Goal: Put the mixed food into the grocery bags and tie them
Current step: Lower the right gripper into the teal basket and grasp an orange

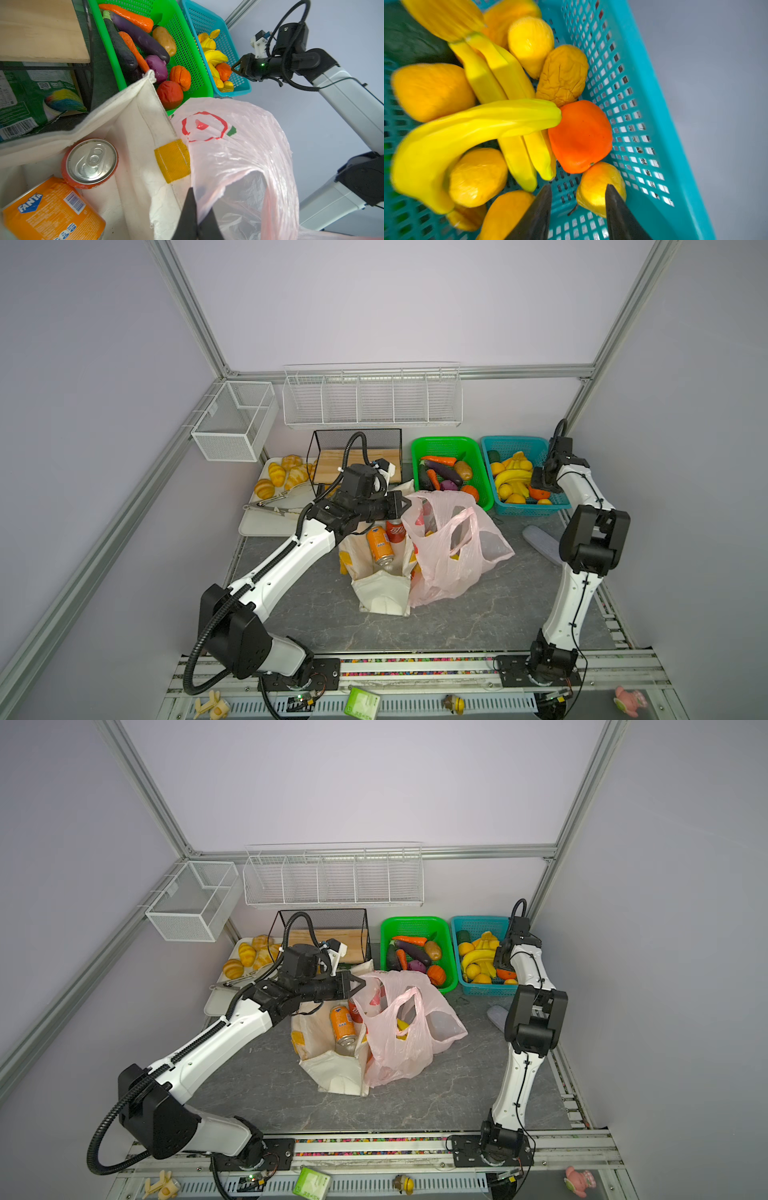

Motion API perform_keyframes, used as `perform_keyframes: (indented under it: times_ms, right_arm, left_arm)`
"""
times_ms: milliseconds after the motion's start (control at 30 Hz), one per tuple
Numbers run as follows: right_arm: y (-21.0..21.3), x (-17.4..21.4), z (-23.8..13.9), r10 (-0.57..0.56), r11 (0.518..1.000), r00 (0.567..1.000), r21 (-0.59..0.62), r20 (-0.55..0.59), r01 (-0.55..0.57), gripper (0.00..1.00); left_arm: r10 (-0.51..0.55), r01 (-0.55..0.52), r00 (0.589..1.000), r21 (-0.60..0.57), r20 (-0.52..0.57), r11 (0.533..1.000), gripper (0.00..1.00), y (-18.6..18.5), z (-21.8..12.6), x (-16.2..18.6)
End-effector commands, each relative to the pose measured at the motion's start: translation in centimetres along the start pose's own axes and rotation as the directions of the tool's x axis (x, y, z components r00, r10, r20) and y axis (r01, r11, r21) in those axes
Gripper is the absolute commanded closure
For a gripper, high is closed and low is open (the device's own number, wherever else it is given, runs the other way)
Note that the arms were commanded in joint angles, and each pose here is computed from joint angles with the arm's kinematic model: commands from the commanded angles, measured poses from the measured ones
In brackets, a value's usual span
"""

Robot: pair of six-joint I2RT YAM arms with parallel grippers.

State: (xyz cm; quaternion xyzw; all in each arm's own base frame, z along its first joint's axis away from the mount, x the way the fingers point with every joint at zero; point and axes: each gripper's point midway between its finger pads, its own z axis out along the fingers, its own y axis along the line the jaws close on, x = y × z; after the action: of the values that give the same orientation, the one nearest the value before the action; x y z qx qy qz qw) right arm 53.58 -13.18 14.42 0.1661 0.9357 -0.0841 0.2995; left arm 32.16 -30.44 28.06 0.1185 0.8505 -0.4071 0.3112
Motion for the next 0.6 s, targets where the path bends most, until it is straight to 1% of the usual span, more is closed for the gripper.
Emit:
perform_keyframes:
  times_ms: [0,67,100,133,200,300,400,567]
  right_arm:
    - [0.4,-1.3,-3.4,0.039,0.998,0.996,-0.057,0.082,-0.035,0.56]
    - [0.0,-1.4,-4.0,0.047,0.998,0.992,-0.047,0.116,-0.042,0.56]
    - [-0.3,-1.3,-4.0,0.047,0.998,0.991,-0.036,0.124,-0.042,0.54]
    - [-0.4,-1.3,-3.7,0.043,0.999,0.992,-0.026,0.118,-0.04,0.49]
    - [-0.6,-0.9,-2.6,0.03,1.0,0.997,-0.008,0.077,-0.03,0.35]
    - [-0.6,-0.7,-0.6,0.025,1.0,0.998,0.008,0.059,-0.025,0.21]
    - [-0.5,-0.7,1.3,0.023,1.0,0.999,0.02,0.037,-0.024,0.14]
    - [-0.8,-0.3,3.8,0.011,0.998,1.0,0.062,-0.001,-0.011,0.11]
  left_arm:
    - [0.003,-0.003,1.0,0.014,0.015,1.0,1.0,-0.6,-0.1,-0.6]
    - [0.003,-0.003,1.0,0.016,0.015,1.0,1.0,-0.6,-0.1,-0.5]
    - [0.003,-0.003,1.0,0.017,0.015,1.0,1.0,-0.6,-0.1,-0.5]
    - [0.004,-0.004,1.0,0.019,0.015,1.0,1.0,-0.6,-0.1,-0.5]
    - [0.003,-0.003,1.0,0.023,0.013,1.0,1.0,-0.7,-0.1,-0.4]
    - [0.006,-0.006,1.0,0.026,0.017,1.0,1.0,-0.8,-0.2,-0.5]
    - [0.006,-0.006,1.0,0.023,0.02,1.0,1.0,-0.7,-0.3,-0.5]
    - [0.006,-0.007,1.0,0.021,0.02,1.0,1.0,-0.7,-0.3,-0.5]
